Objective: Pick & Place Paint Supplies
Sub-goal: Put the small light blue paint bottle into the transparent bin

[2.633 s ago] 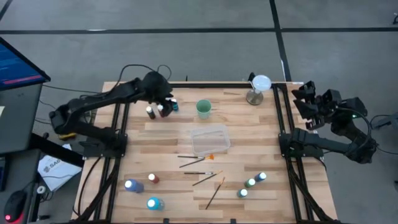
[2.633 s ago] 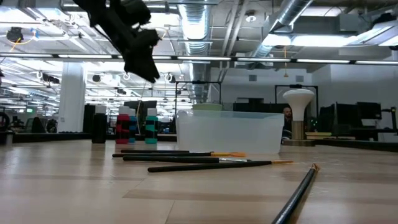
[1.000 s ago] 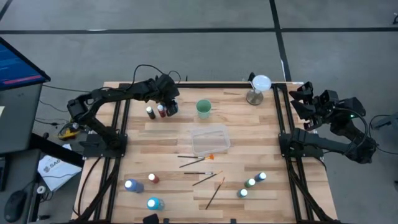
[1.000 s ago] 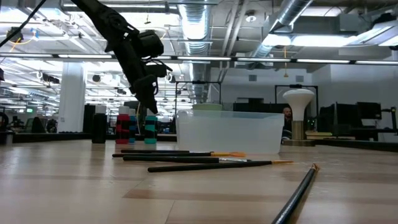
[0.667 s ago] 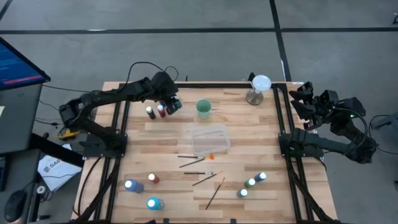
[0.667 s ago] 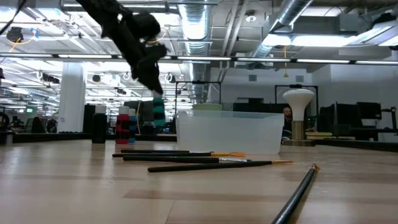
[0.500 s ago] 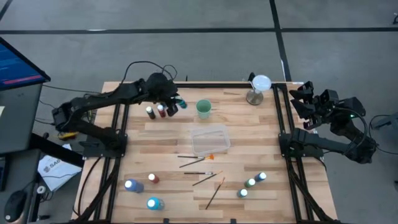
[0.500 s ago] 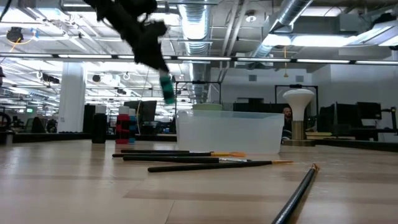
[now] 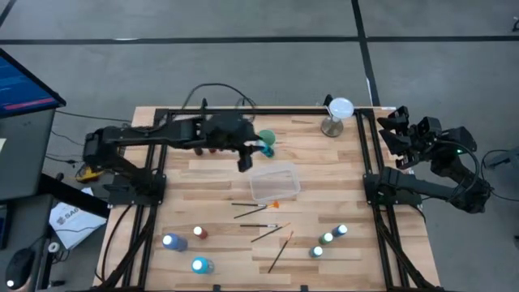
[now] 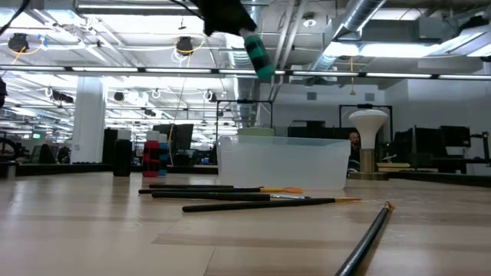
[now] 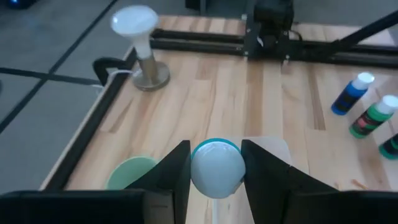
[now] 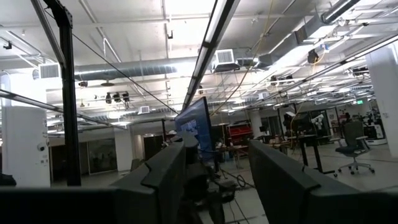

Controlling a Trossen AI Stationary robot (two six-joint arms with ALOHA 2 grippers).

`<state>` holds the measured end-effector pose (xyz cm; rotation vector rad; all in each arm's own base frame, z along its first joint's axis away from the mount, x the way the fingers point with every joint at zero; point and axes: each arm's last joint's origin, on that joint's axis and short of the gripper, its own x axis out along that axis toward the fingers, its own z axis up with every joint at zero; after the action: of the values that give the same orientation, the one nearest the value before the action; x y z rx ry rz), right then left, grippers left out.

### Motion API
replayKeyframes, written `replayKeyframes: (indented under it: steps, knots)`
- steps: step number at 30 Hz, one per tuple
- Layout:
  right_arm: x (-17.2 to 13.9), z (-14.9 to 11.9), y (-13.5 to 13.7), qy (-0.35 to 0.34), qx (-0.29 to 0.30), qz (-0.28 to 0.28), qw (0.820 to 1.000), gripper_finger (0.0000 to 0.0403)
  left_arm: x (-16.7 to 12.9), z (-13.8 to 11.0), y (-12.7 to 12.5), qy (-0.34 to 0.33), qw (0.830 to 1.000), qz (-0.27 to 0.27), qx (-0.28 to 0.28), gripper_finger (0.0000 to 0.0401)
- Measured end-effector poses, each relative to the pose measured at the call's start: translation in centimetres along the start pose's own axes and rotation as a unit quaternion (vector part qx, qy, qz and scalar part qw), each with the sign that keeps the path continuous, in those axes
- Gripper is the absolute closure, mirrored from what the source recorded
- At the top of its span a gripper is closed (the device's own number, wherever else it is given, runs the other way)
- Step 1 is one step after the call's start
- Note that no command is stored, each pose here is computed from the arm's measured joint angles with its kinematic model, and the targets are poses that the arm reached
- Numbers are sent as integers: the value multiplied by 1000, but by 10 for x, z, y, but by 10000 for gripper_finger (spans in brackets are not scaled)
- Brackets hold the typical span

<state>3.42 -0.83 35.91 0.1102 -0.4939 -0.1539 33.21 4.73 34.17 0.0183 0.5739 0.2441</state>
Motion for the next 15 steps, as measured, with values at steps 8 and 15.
replayKeyframes:
  steps: [8,15]
  knots:
    - [0,0,0,0,17,0,1000,230,69,-8,-16,61,998,-27,10,290]
    - [0,0,0,0,17,0,1000,230,109,-20,-34,97,994,-42,23,290]
